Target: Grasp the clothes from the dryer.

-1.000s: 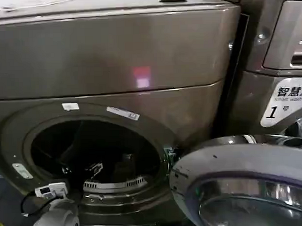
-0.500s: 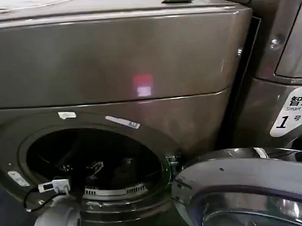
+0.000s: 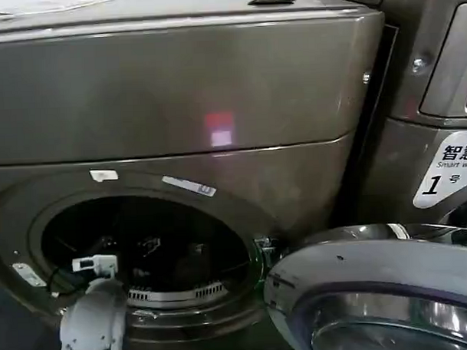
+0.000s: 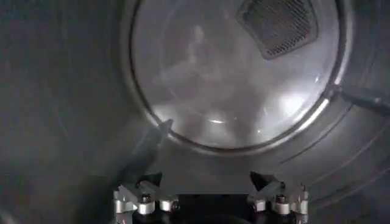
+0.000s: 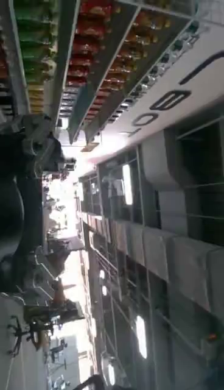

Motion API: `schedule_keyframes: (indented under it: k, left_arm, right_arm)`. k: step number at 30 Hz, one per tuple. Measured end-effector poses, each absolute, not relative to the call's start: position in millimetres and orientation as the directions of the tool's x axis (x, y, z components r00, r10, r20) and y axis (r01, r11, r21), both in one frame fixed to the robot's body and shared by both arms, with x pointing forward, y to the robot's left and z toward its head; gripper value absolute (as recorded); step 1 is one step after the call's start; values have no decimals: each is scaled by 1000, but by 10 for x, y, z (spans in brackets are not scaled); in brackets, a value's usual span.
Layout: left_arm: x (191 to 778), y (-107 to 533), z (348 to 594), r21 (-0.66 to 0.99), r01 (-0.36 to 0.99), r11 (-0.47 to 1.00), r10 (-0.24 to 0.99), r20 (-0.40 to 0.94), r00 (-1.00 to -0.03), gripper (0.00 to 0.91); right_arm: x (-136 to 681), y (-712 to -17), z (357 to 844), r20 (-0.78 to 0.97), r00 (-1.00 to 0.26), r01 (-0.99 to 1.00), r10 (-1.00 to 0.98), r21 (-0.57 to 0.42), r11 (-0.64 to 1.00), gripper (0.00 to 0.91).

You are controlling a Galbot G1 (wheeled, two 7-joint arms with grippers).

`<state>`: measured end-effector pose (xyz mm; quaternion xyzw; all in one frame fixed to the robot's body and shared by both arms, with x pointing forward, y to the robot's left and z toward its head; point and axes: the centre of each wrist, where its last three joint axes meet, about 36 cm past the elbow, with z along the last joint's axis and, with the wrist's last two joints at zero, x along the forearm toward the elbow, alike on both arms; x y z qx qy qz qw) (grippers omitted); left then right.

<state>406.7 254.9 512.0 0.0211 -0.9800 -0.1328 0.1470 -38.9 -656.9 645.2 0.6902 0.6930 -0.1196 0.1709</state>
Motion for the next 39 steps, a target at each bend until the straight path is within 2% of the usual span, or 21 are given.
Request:
schedule_keyframes:
  k: [14, 19, 22, 29, 34, 39]
  left_arm:
    - [4552, 2827, 5243, 559, 237, 794, -74, 476, -876, 907]
    - [4722, 2912, 5363, 631, 381, 676, -23, 535, -845, 907]
    - [4825, 2942, 5440, 687, 470, 554, 24, 551, -834, 907]
    - [5009, 2947, 5538, 779, 617, 113, 107, 608, -787, 907]
    - [5125, 2908, 5576, 748, 652, -128, 101, 663, -742, 907]
    - [5228, 2861, 5571, 689, 668, -280, 74, 709, -701, 907]
  right_arm:
    - [-281, -6541, 6417, -405, -17, 997, 914, 66, 47, 907]
    - [-268, -6545, 6411, -404, -21, 997, 915, 62, 50, 907]
    - [-249, -6541, 6403, -403, -26, 997, 915, 60, 54, 907]
    - [-174, -6533, 6374, -401, -39, 996, 915, 53, 66, 907]
    - [-146, -6545, 6349, -397, -42, 996, 917, 50, 67, 907]
    - [-134, -6553, 6342, -397, -45, 997, 917, 46, 69, 907]
